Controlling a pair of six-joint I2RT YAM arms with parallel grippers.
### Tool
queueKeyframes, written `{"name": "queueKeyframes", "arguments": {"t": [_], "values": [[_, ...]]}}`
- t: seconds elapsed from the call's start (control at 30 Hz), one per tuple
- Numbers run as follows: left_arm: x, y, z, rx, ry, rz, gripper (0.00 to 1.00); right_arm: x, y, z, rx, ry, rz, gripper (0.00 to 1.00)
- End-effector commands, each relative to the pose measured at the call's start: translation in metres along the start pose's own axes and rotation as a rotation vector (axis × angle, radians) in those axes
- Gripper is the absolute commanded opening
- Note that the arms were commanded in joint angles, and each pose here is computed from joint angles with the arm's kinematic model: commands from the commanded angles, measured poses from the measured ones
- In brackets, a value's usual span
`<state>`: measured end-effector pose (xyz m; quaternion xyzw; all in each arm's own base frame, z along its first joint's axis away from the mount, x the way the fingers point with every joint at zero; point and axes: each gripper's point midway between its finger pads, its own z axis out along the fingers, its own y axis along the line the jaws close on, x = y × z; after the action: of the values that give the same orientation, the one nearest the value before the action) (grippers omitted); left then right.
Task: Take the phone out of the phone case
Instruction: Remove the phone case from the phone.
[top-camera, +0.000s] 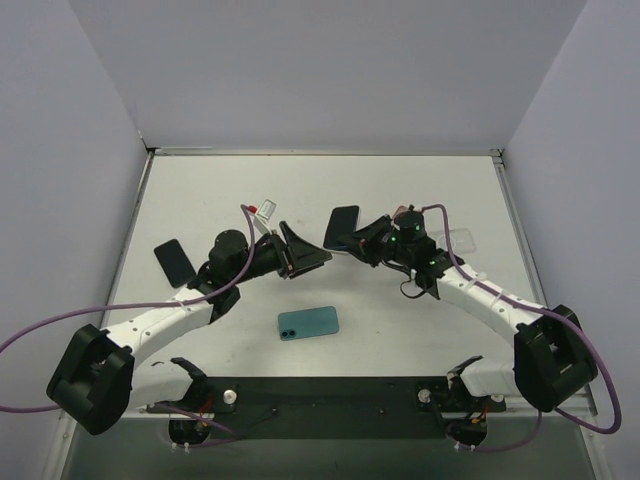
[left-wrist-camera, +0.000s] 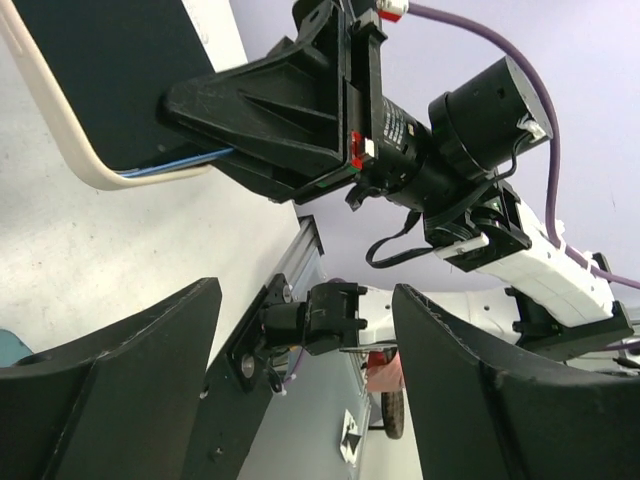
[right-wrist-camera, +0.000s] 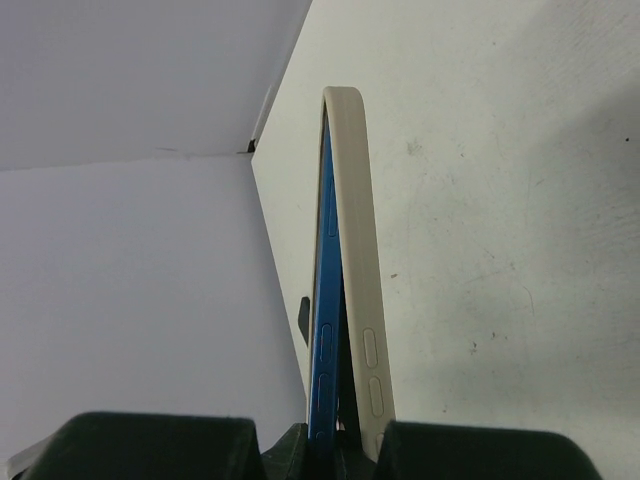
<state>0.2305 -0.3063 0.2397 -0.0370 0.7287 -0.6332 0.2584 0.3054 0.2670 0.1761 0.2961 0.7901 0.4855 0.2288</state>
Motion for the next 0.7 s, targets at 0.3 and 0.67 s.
{"name": "queueKeyframes", "arguments": {"t": [0.3, 0.67], "values": [[-0.018, 0.008, 0.015, 0.014, -0.069, -0.006, 0.73, -0.007, 0.049, -0.021, -0.210, -0.009, 0.042, 0.00], [-0.030, 0.018, 0.026, 0.022, -0.099, -0.055, 0.73, -0.013, 0.054, -0.027, -0.261, -0.005, 0.086, 0.00]]}}
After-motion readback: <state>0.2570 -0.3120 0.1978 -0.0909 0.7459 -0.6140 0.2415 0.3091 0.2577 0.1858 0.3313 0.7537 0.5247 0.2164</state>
